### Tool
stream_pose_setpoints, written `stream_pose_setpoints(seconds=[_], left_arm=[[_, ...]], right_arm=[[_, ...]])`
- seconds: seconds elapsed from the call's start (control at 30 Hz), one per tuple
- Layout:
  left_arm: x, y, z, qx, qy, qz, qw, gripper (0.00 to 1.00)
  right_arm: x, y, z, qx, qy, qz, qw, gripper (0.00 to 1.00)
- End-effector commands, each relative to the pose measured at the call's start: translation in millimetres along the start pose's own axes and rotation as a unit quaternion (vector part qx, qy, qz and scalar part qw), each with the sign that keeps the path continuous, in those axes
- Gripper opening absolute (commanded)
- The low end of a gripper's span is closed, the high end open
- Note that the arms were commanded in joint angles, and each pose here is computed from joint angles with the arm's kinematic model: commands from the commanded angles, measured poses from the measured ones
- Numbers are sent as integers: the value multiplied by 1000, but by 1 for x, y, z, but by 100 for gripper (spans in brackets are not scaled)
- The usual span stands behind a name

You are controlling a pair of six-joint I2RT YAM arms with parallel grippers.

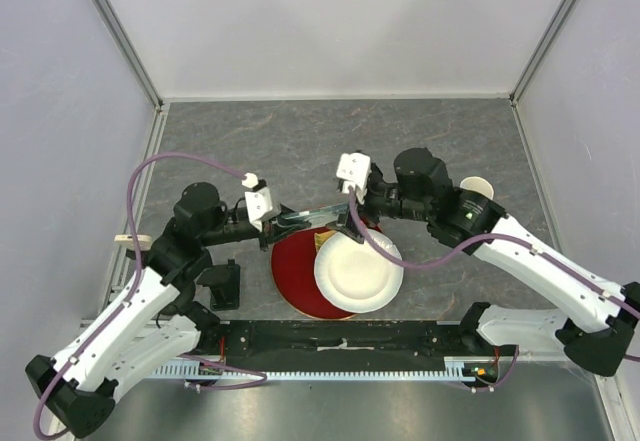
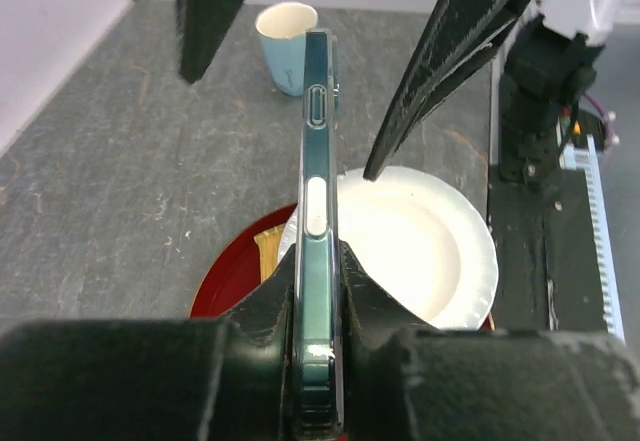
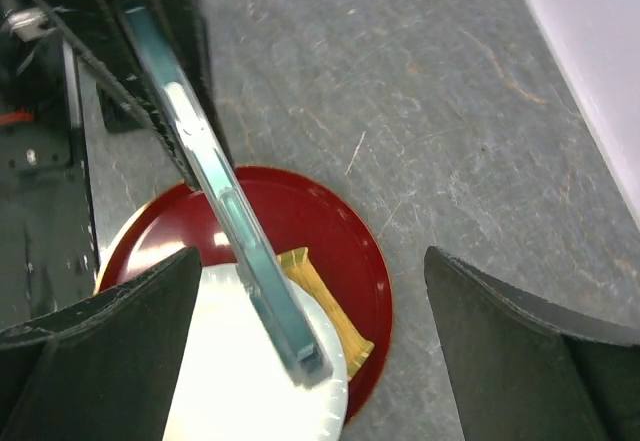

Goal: Place the phone on the phone stand

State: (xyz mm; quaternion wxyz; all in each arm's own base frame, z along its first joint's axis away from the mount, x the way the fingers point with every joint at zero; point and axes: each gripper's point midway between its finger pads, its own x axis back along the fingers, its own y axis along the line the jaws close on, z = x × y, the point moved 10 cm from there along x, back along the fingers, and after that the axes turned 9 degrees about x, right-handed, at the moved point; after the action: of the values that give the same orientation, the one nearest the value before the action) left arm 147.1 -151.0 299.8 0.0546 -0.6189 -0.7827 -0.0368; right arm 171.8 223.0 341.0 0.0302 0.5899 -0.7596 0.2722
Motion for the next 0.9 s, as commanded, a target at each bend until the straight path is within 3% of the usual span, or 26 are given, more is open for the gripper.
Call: stream_pose_setpoints(seconds=[0.0, 0.1, 0.2, 0.23, 0.37, 0.43, 0.5, 0.7, 0.87], left_arm=[[12, -4, -41, 12, -149, -74, 986, 2], [21, -9, -44, 64, -201, -105, 972, 2], [26, -14, -44, 117, -271, -125, 947, 2], [30, -18, -53, 132, -318, -111, 932, 2], [36, -32, -61, 147, -390, -53, 908, 2], [35, -35, -63, 163, -395, -30, 903, 2], [35, -37, -66, 166, -411, -13, 896, 2], [37, -40, -73, 199, -437, 15, 877, 2], [34, -39, -71, 216, -441, 24, 871, 2]], right_arm=[[10, -5, -14, -115, -67, 93, 987, 98], [15, -3, -16, -146, -106, 113, 977, 98], [27, -6, -24, -206, -194, 159, 946, 98], [34, -9, -26, -218, -223, 164, 936, 98], [32, -17, -36, -281, -334, 108, 893, 98], [28, -21, -36, -312, -354, 75, 878, 98], [32, -19, -43, -279, -404, 27, 871, 97], [29, -21, -58, -258, -441, -46, 858, 89], [29, -22, -65, -265, -467, -75, 840, 74]])
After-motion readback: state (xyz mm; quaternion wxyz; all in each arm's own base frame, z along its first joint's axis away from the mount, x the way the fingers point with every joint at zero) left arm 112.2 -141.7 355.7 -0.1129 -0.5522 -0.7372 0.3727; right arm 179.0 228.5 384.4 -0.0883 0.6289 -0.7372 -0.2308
